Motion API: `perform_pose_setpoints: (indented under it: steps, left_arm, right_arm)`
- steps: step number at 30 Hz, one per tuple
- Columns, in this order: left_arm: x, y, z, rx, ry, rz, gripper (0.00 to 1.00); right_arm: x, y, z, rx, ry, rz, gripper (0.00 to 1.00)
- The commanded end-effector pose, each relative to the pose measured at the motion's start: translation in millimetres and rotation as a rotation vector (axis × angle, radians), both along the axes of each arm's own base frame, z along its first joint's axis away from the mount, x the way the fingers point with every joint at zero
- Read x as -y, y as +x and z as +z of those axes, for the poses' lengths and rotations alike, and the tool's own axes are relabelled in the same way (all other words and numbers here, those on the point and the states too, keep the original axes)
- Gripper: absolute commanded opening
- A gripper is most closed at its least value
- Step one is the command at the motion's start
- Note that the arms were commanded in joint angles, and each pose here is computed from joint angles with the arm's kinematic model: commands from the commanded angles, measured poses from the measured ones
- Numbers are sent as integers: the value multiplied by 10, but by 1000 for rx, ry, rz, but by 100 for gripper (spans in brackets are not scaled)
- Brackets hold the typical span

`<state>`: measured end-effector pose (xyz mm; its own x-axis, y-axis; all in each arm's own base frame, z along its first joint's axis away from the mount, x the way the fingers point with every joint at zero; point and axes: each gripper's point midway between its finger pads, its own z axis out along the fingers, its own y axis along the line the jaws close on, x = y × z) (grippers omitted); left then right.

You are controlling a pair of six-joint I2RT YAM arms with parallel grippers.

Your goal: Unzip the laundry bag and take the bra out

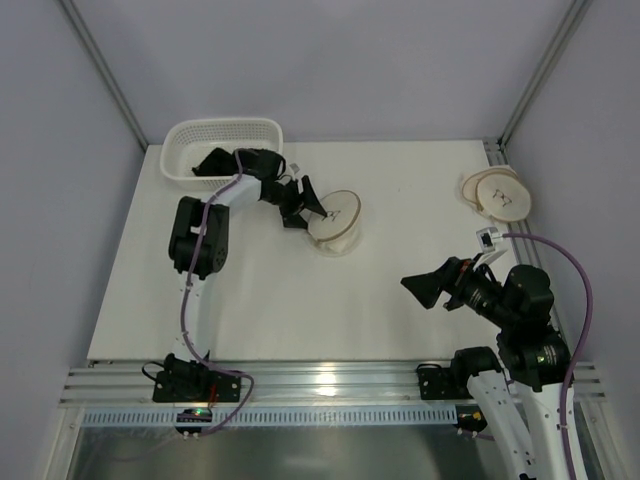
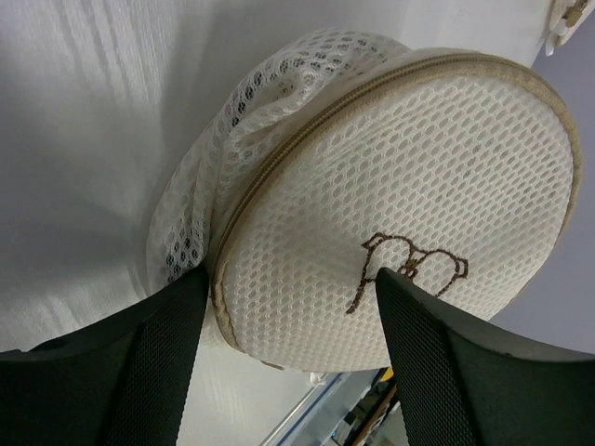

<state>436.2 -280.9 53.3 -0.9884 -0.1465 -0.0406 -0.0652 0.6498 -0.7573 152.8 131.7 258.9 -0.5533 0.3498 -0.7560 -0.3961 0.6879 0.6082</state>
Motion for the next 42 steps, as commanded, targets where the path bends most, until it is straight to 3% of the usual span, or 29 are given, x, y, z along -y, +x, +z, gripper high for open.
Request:
perform_pose_setpoints:
  steps: [1,7,18,19,24,25,28,32,36,42]
  left_arm:
    - [-40,28,372,73,3,48,75]
    - [-45,-30,540,103,-16,92,79]
    - [7,-354,176,26,19,136,78]
    - [34,-374,164,22,8,137,75]
    - [265,-389,264,72,-95,138,37]
    - [285,-422,282,69,-113,138,25]
    - [368,-403,418,110,-159,143,0]
    - [437,-478,587,137,-178,156,0]
    - [481,-629,779,169,-177,226,0]
    - [688,-1081,1145,196,-212,324,0]
  right_arm:
    - [-5,-16,115,32,16,-2,100]
    - [-3,-25,107,30,16,-3,100]
    - [0,-18,87,26,16,-7,99]
    - [1,-17,81,25,15,-6,100]
    - [-11,-44,73,27,20,4,95]
    - [-15,-53,78,30,20,7,94]
    - [-19,-64,73,35,18,14,85]
    - [-12,-53,18,22,3,14,70]
    - [31,3,-106,-25,-41,-2,47]
    - [125,128,-289,-106,-108,-50,42]
